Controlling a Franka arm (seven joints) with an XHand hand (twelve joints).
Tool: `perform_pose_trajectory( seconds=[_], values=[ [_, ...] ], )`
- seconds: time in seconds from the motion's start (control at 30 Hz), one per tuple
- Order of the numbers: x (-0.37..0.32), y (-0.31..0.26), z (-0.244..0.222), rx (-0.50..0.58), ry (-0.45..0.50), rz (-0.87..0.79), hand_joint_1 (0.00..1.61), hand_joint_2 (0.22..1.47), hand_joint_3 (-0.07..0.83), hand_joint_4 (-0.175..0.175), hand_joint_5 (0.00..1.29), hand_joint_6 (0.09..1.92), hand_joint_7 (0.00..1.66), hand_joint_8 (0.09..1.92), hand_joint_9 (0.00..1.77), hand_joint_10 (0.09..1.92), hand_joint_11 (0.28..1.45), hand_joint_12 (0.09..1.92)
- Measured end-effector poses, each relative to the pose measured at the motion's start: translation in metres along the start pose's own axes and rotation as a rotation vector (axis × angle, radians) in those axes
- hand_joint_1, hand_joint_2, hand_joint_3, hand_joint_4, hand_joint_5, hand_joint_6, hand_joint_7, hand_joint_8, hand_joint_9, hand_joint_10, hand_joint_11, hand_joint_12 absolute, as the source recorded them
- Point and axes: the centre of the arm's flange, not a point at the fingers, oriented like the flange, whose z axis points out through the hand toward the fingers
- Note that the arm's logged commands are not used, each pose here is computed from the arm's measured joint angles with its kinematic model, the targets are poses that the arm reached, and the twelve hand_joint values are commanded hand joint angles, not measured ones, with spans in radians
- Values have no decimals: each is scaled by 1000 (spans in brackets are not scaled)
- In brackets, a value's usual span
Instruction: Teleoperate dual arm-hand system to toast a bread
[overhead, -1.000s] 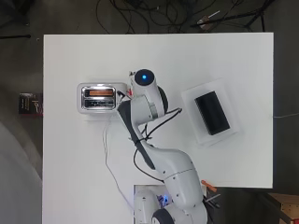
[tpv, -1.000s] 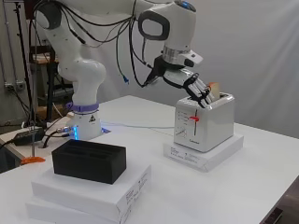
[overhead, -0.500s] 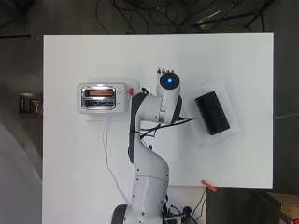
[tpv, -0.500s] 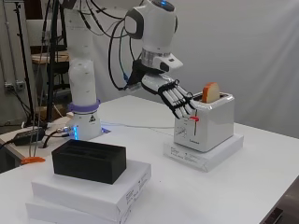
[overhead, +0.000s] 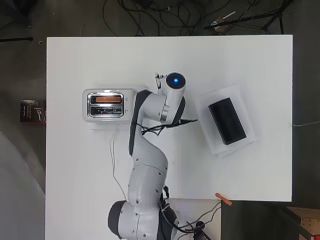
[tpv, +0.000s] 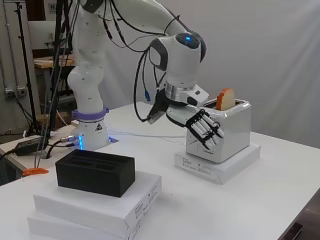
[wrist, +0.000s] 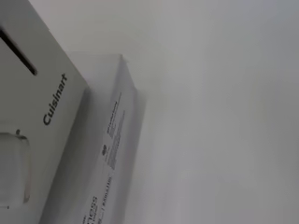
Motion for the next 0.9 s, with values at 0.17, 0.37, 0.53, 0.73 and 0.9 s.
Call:
perform_pose_trajectory(
  seconds=[0.17, 0.37, 0.53, 0.73, 0.9],
  values=[
    [15, 0, 4, 3, -16, -19, 1, 1001, -8, 9, 249, 87, 464, 87, 502, 87, 452, 87],
    [21, 13, 20, 28, -15, -32, 55, 966, -15, 7, 235, 87, 482, 87, 539, 87, 457, 87],
    [21, 21, 37, 35, -29, -52, 136, 1033, -1, 15, 306, 87, 567, 87, 653, 87, 498, 87],
    [12, 31, 86, 69, -107, -29, 82, 964, -19, 20, 274, 87, 529, 87, 551, 87, 477, 87],
    [5, 34, 100, 94, -106, 3, 28, 1008, 8, 25, 262, 87, 485, 87, 492, 87, 461, 87]
  ],
)
